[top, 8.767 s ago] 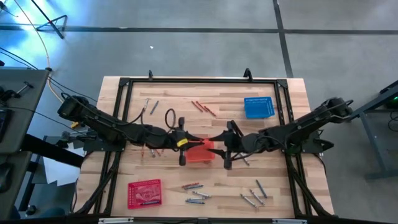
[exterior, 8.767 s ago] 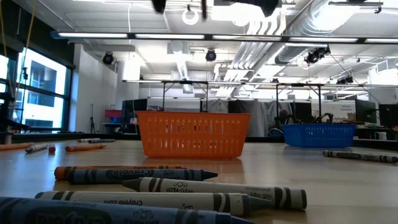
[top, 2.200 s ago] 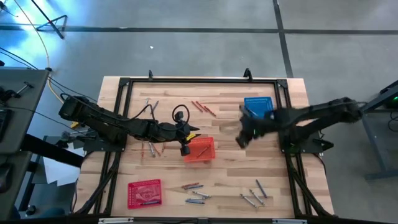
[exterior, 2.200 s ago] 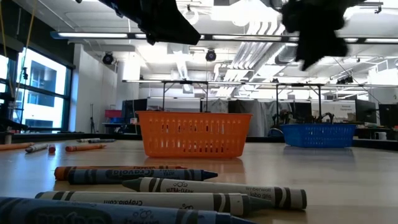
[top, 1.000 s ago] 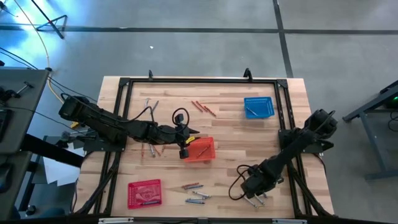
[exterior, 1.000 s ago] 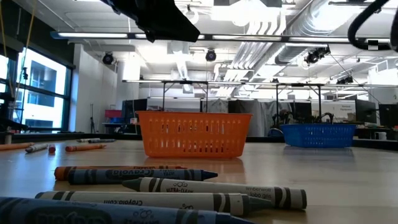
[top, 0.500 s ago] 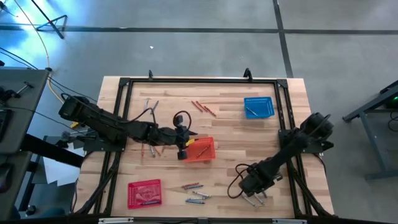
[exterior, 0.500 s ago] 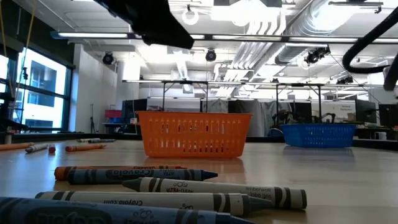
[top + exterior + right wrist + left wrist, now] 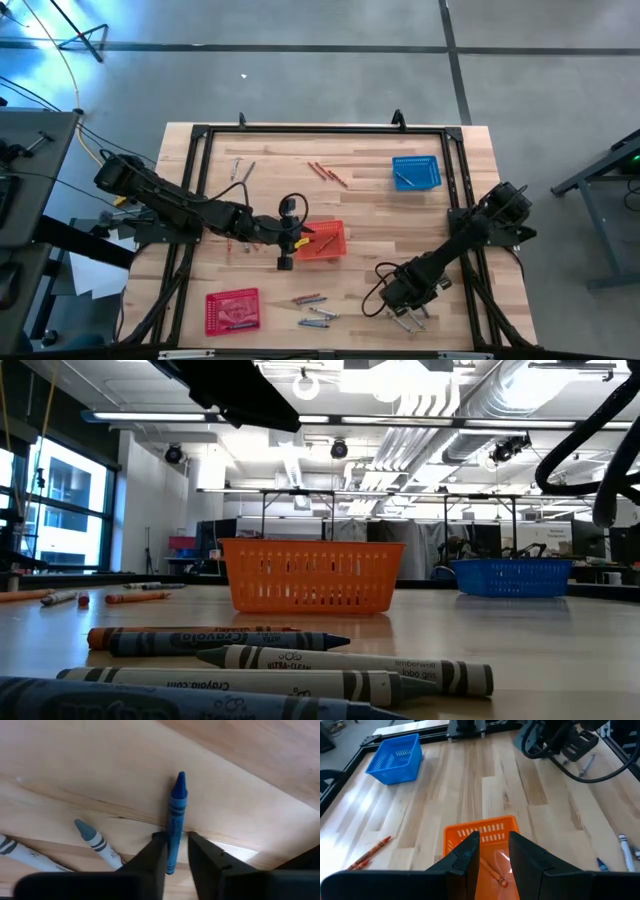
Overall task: Sort crayons
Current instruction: Put the blue crayon into the red bin
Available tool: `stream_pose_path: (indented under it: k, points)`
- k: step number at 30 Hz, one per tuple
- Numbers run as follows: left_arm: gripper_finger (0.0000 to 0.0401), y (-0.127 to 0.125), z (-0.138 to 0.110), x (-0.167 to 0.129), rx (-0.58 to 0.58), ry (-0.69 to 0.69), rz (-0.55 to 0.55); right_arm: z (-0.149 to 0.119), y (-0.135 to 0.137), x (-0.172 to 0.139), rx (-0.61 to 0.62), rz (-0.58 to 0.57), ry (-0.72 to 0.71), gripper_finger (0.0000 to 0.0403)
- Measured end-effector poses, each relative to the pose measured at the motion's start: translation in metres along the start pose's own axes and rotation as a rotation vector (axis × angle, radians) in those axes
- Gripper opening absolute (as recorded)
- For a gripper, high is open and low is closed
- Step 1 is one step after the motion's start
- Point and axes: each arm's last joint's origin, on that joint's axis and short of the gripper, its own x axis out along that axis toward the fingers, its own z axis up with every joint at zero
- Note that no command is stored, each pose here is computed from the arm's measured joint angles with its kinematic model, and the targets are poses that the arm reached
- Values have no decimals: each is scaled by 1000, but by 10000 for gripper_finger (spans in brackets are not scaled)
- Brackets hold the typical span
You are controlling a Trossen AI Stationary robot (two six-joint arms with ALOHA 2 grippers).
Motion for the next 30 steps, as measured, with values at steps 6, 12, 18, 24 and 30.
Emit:
stream_pose_path:
  k: [6,12,18,24,30]
  points:
    - [90,0,0,0,-1,0,2,1,0,-1,-39,0,-3,13]
    - [90,0,0,0,-1,0,2,1,-1,-2,-94,1,13,5]
    - [90,0,1,0,-4,-9,3,-3,-11,-20,-122,27,-78,4]
    - [90,0,1,0,-6,-12,4,-6,-28,-73,-121,180,-321,2]
    - [90,0,3,0,-3,-26,4,-23,-53,-173,-267,466,-852,1]
